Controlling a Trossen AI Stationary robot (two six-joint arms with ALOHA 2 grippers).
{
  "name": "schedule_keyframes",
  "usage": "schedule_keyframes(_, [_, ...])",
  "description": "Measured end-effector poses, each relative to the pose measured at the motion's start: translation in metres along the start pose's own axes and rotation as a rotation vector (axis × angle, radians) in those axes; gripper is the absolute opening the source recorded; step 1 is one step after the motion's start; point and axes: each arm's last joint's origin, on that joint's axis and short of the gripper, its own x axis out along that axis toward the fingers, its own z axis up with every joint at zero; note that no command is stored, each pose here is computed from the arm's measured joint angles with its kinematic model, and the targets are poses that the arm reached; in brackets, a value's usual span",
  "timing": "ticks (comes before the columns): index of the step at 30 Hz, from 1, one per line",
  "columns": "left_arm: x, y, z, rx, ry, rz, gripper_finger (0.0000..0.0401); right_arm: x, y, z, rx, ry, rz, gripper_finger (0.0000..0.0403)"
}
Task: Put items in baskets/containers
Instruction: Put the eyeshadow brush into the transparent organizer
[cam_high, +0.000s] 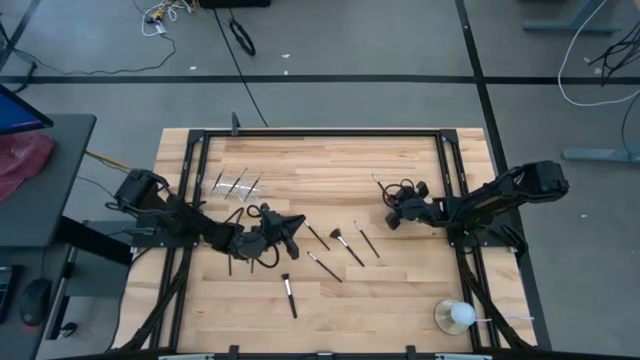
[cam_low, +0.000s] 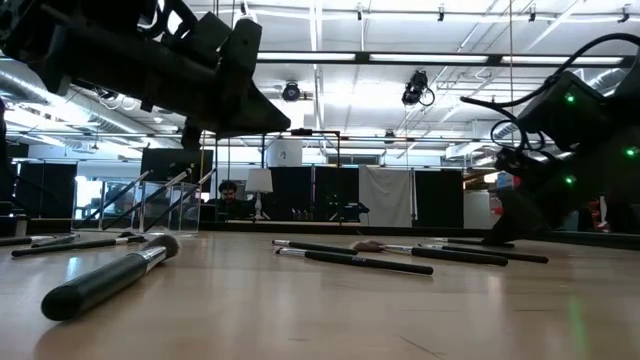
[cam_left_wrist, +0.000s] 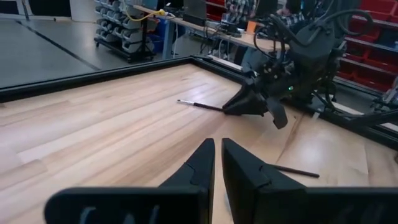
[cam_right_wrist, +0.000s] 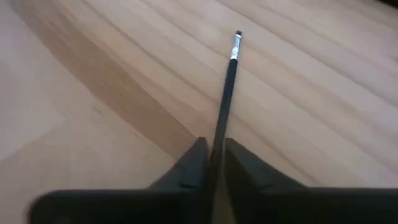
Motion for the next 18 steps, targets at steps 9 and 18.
schedule_keyframes(9, [0.000,-0.004,-0.002,0.059,0.059,-0.141,0.0032,-0.001,0.002,0.000,-0.074,-0.031,0.016,0.0007])
schedule_keyframes(18, [0.007,-0.004,-0.002,0.063,0.158,-0.357,0.0040,-0.019,0.031,0.015,-0.015,-0.270,0.259,0.0003])
